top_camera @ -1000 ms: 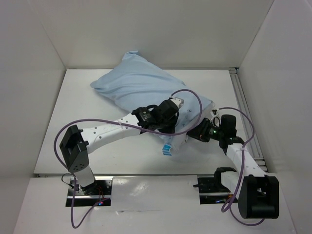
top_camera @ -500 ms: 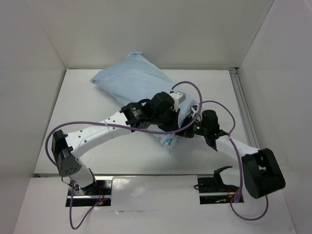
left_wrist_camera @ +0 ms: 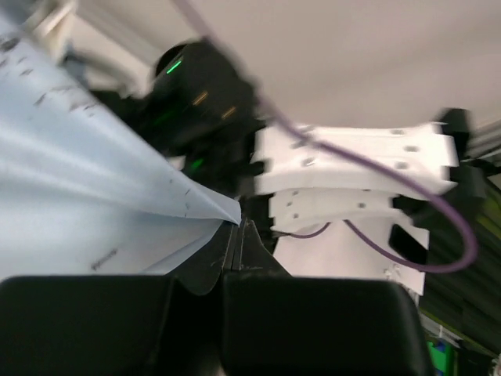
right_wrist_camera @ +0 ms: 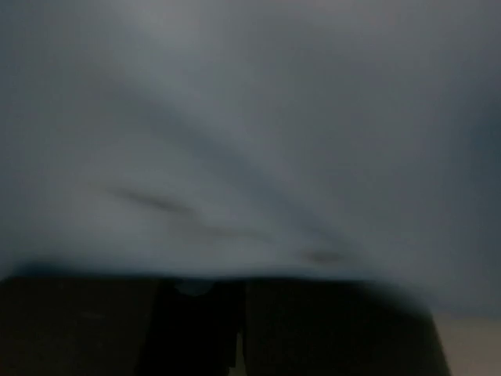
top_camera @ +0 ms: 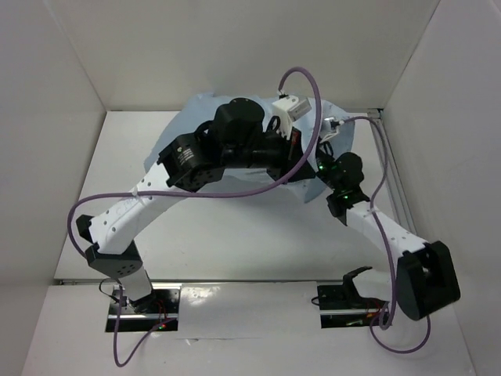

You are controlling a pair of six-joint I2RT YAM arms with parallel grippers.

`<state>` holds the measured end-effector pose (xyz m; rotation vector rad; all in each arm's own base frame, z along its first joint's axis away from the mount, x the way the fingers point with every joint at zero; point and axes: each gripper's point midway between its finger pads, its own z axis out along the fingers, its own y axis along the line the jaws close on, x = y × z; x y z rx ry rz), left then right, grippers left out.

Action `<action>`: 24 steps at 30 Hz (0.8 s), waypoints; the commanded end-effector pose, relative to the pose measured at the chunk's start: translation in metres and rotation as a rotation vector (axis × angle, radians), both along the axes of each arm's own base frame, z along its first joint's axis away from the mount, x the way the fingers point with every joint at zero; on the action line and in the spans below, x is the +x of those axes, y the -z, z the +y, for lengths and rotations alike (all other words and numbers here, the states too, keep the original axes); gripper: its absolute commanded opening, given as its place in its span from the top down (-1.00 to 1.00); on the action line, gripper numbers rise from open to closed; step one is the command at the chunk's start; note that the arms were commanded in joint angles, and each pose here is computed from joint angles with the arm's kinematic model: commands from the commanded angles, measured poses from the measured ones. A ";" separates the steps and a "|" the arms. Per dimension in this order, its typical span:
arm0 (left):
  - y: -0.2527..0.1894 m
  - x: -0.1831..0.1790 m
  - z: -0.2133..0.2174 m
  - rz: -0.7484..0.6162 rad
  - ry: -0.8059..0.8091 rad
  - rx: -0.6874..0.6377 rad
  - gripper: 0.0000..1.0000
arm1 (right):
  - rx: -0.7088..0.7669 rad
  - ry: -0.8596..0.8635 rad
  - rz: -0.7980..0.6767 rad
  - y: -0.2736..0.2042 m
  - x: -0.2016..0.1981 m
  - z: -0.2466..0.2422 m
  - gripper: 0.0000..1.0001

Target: Put the pillow into the pillowcase

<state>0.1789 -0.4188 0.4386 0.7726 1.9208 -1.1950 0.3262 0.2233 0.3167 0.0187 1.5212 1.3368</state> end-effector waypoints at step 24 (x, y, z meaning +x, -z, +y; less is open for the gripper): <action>0.009 0.050 0.016 0.127 0.077 -0.109 -0.97 | -0.541 0.500 0.667 0.182 -0.033 -0.080 -0.43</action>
